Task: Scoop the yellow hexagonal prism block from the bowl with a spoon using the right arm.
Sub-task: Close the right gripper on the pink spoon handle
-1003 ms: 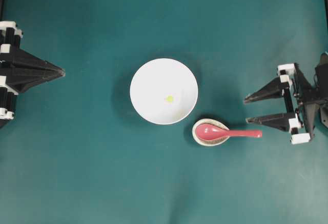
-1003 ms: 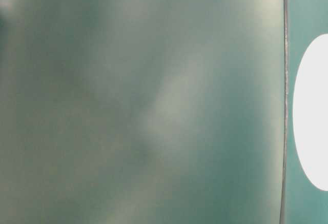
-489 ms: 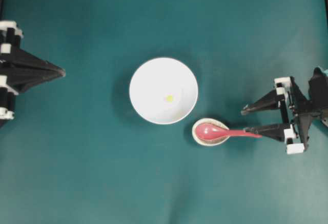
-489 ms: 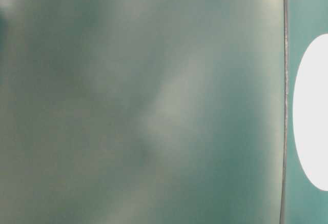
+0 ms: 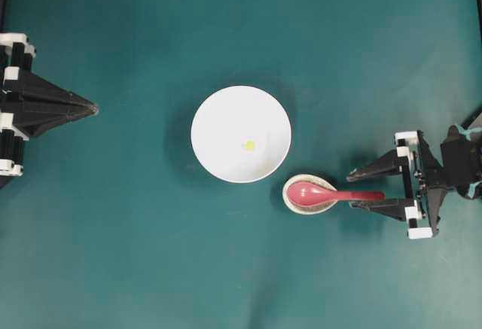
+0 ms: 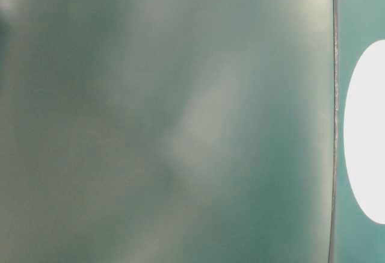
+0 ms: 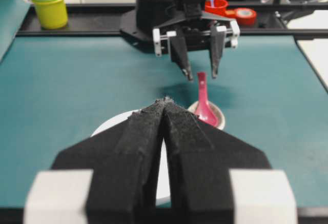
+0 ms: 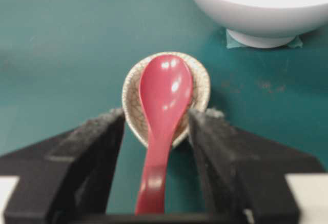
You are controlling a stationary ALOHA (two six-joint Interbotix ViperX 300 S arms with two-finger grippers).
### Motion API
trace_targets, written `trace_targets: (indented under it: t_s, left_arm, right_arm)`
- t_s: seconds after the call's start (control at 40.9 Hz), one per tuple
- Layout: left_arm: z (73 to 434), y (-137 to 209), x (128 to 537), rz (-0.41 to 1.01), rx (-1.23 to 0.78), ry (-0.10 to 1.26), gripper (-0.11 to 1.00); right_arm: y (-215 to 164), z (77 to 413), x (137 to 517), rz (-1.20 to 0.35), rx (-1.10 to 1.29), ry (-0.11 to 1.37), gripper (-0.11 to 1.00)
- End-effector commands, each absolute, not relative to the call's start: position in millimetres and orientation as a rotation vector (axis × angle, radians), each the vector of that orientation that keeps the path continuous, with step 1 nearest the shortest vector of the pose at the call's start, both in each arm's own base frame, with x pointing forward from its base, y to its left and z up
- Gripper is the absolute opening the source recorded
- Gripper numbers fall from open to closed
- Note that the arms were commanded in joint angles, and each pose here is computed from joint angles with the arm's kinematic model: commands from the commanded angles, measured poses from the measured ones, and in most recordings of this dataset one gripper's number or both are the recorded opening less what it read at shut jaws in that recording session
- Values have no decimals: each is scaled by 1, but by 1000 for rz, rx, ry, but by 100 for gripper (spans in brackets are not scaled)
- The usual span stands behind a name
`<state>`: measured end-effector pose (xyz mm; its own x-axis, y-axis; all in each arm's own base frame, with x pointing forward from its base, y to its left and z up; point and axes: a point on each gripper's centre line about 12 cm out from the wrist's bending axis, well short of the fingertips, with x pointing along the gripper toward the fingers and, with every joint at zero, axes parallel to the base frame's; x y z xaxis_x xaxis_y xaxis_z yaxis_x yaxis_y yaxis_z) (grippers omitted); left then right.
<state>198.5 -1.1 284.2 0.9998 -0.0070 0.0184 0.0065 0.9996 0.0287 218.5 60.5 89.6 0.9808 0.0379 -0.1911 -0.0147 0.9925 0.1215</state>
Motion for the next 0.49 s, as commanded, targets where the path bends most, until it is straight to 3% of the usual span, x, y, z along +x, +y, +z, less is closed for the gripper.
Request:
trace_targets:
  t_s: [0.0, 0.465]
  left_arm:
    - [290, -1, 201, -9, 33, -31, -1]
    - [290, -1, 201, -9, 33, -25, -1]
  right_arm:
    - [63, 91, 221, 25, 122, 178, 57]
    - [66, 69, 226, 1, 83, 242, 57]
